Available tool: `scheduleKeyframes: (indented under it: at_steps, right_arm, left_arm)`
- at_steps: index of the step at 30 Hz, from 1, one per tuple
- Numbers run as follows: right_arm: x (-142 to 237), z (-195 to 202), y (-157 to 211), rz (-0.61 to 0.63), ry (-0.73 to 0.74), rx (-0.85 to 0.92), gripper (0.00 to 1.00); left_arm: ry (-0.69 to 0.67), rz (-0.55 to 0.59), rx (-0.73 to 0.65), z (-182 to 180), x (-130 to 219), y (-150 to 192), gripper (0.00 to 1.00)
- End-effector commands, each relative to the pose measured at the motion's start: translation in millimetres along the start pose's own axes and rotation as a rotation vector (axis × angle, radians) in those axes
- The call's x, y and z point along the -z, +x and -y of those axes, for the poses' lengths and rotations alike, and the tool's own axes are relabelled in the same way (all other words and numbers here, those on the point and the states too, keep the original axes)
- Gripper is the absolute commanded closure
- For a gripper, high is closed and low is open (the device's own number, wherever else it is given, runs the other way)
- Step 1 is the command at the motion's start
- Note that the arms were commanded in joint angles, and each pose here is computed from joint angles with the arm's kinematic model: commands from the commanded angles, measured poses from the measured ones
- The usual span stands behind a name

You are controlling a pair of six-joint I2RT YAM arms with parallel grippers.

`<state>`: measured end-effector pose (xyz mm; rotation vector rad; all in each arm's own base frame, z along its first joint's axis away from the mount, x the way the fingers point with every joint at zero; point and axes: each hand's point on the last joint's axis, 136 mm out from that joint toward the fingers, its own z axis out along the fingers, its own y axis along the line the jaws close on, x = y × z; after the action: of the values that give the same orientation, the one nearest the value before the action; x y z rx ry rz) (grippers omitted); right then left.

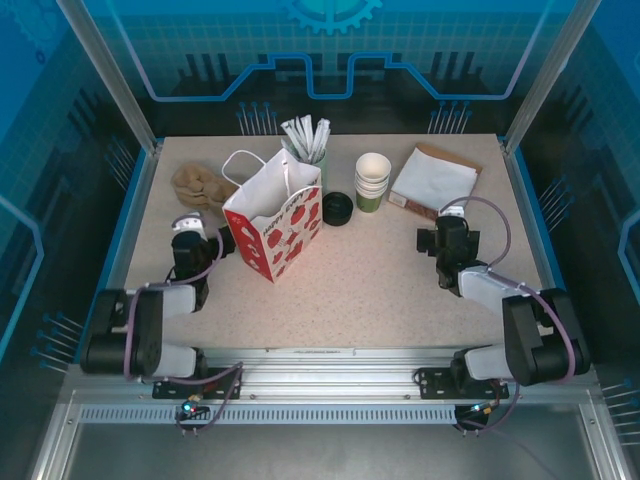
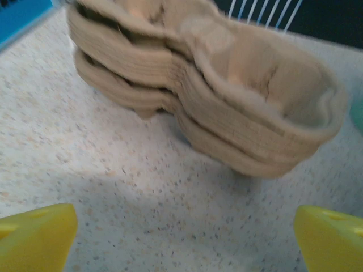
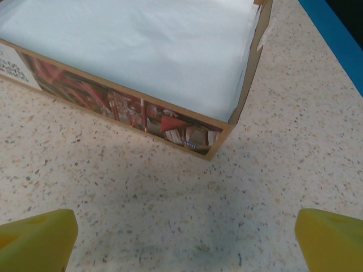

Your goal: Pack the takeout coffee

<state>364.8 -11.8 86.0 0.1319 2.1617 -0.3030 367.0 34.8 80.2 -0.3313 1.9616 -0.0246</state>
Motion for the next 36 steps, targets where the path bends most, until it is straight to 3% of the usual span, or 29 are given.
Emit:
scheduleKeyframes:
  at_steps: [1, 8, 17, 24, 36]
  right_arm:
    - [-0.7, -5.2, -39.2, 0.179, -0.057, -0.025, 0.00]
    - [-12.6, -23.3, -33.8, 0.191, -0.166, 0.011, 0.01]
    - [-11.7, -34.7, -27.7, 0.233, -0.250, 0.034, 0.01]
    - [-11.3, -35.3, -25.7, 0.230, -0.254, 0.035, 0.00]
    - [-11.2, -35.6, -25.7, 0.231, -0.254, 0.037, 0.00]
  left_arm:
    - [0.103, 0.124, -0.053, 22.1, -1.1, -28.3, 0.01]
    - [0.154, 0.083, -0.100, 35.4, -14.1, -17.0, 0.01]
    - [0.123, 0.070, -0.126, 36.5, -16.3, -16.0, 0.01]
    - [0.176, 0.106, -0.195, 53.0, -7.3, -12.0, 0.01]
    - [0.173, 0.061, -0.180, 51.6, -15.7, -13.3, 0.01]
